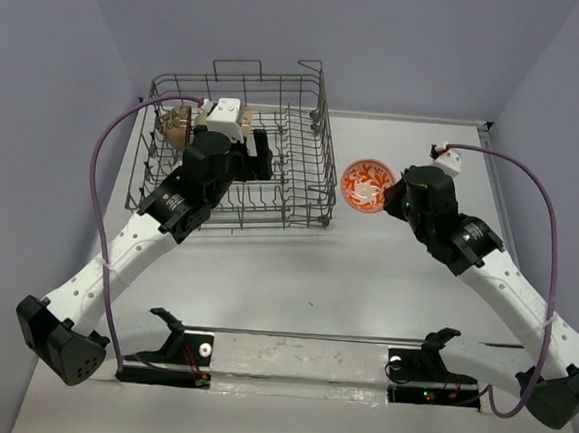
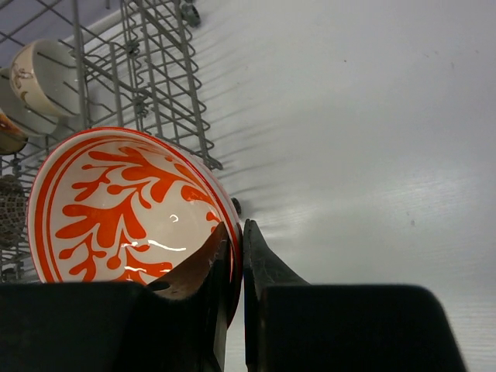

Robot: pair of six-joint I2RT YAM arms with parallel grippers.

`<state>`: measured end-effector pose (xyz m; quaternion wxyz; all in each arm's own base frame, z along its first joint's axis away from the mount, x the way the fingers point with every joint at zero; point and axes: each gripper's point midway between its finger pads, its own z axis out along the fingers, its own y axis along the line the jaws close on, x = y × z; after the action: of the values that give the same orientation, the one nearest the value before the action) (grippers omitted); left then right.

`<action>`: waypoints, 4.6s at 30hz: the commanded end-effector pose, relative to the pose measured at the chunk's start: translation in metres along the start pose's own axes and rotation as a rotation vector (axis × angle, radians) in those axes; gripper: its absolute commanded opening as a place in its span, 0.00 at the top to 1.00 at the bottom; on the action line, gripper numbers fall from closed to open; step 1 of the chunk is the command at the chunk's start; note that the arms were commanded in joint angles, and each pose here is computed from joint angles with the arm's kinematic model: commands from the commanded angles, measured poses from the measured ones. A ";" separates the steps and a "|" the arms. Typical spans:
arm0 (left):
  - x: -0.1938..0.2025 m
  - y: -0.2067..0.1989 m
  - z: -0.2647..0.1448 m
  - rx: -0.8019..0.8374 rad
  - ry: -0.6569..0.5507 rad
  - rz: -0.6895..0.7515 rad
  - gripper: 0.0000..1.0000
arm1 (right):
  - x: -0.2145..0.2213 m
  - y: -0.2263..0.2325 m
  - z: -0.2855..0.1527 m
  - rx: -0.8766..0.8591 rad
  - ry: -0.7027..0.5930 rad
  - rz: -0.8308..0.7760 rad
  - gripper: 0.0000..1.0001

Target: Load the bowls into the dish rack

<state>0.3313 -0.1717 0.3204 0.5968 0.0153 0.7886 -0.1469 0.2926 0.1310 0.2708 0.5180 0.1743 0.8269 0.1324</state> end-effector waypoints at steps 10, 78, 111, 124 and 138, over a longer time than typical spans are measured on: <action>-0.040 -0.033 -0.012 0.135 -0.053 -0.078 0.01 | -0.084 0.126 0.024 -0.210 -0.130 -0.076 0.99; -0.007 -0.003 0.028 -0.069 0.016 -0.101 1.00 | -0.068 0.206 0.026 -0.220 -0.171 -0.212 0.57; -0.048 0.075 0.051 -0.441 -0.034 -0.019 1.00 | 0.024 0.128 0.098 0.068 -0.047 -0.392 0.99; -0.043 0.099 0.048 -0.591 -0.001 0.075 1.00 | 0.042 0.141 0.073 -0.059 0.023 -0.359 0.99; -0.039 0.130 0.023 -0.834 0.043 0.224 1.00 | 0.069 0.159 0.041 -0.142 0.065 -0.366 0.99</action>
<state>0.3964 -0.0647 0.2818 0.5135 -0.0942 0.8278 0.2056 0.3570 0.2811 0.2591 0.5382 0.0126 0.8411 0.0524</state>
